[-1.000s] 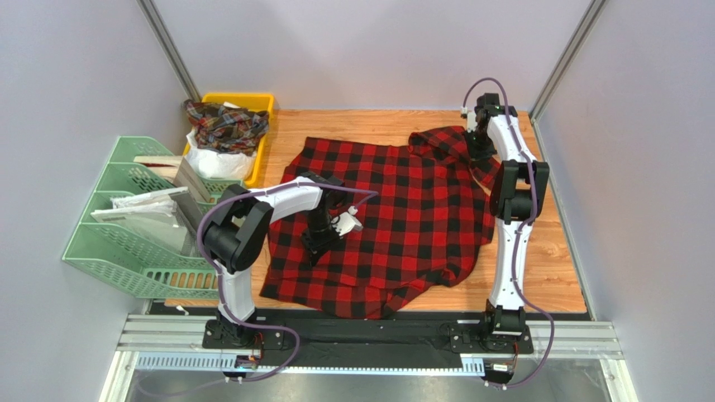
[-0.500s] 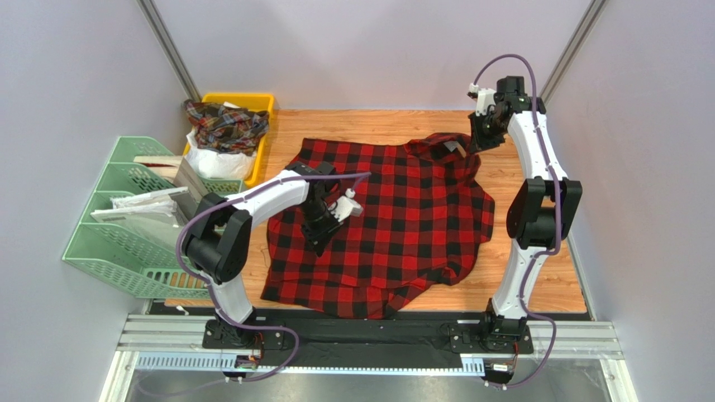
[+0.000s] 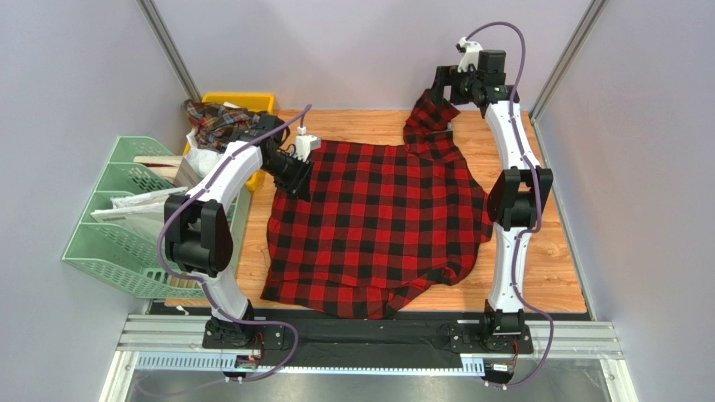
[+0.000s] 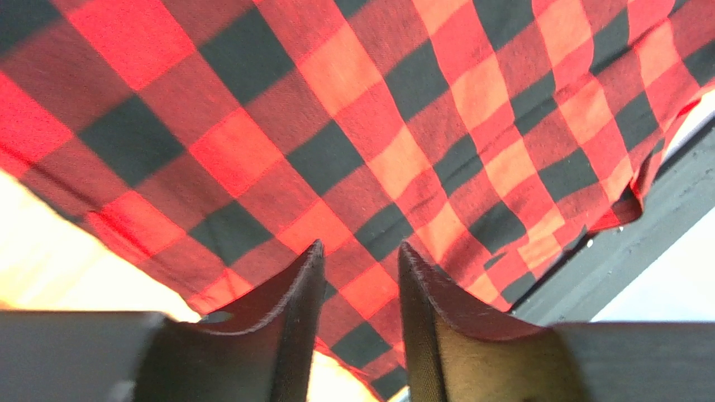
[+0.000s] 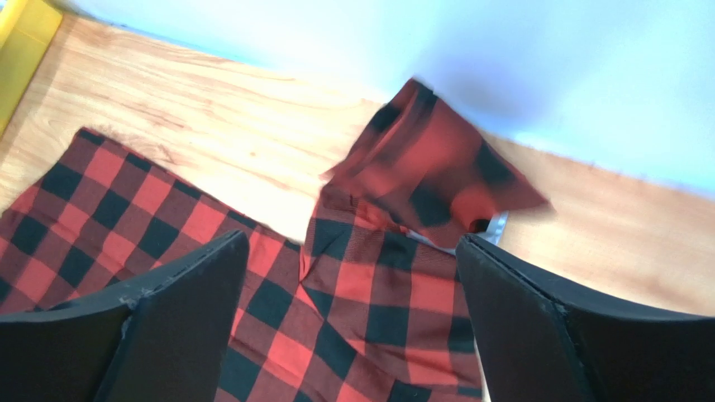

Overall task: Fold and stack the long sleeve shirts
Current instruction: Flatten the shirt out

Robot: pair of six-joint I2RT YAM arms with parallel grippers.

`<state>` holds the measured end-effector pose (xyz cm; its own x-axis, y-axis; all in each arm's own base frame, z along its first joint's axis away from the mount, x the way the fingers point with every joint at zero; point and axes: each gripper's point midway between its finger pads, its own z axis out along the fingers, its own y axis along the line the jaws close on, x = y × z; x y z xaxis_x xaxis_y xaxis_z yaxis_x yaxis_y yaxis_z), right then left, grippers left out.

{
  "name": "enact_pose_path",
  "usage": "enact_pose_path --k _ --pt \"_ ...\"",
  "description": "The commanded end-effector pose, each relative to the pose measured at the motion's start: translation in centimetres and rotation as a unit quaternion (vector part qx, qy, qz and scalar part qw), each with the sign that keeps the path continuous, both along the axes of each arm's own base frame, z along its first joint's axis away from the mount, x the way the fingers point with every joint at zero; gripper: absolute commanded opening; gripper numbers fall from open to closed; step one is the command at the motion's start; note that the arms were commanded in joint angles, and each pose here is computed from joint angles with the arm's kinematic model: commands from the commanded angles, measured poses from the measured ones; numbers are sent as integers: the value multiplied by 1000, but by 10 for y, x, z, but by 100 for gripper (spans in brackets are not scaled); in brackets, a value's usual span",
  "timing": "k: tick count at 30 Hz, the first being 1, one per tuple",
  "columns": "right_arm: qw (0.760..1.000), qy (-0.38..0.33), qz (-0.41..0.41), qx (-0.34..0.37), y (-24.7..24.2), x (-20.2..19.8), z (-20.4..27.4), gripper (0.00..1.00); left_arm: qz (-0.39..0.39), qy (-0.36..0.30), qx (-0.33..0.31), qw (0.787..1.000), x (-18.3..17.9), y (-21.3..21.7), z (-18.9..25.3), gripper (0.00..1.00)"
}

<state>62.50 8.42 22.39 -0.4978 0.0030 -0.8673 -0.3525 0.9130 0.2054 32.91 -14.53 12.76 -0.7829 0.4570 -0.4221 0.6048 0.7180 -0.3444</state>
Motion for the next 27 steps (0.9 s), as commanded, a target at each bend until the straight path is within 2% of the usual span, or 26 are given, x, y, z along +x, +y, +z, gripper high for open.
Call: enact_pose_path --k 1,3,4,5,6,7,8,9,10,13,17,22,26,27 --pt "993 -3 53 -108 -3 -25 10 100 13 -54 -25 998 17 -2 32 48" --pt "988 57 80 -118 -18 -71 -2 93 5 -48 -19 999 15 -1 24 49" --pt "980 119 103 -118 -21 -101 -44 88 3 -43 -15 999 13 0 20 50" --pt "980 116 107 -118 -27 -127 -24 85 1 -33 -9 999 12 2 11 50" --pt "979 134 103 -116 -41 -144 -33 79 -5 -32 2 999 12 5 6 49" --pt "965 190 128 -126 -44 -182 -72 76 -7 -26 10 1000 11 8 1 49" --pt "964 189 129 -138 -47 -199 -66 73 -8 -12 19 1000 10 10 -9 49" --pt "958 213 125 -149 -52 -217 -80 67 -11 -8 35 999 10 14 -15 49" --pt "947 251 134 -147 -52 -243 -104 64 -10 -1 44 999 10 18 -20 49" --pt "931 304 131 -153 -57 -277 -132 58 -8 24 71 997 9 24 -38 49" --pt "916 335 116 -187 -72 -287 -166 54 -7 64 96 993 7 29 -63 48" --pt "892 371 89 -240 -96 -273 -209 49 -9 105 162 981 14 48 -95 32" --pt "881 381 55 -275 -115 -240 -228 48 -4 127 180 975 32 53 -106 23" --pt "889 360 41 -280 -118 -216 -219 47 1 127 181 975 39 54 -107 20"
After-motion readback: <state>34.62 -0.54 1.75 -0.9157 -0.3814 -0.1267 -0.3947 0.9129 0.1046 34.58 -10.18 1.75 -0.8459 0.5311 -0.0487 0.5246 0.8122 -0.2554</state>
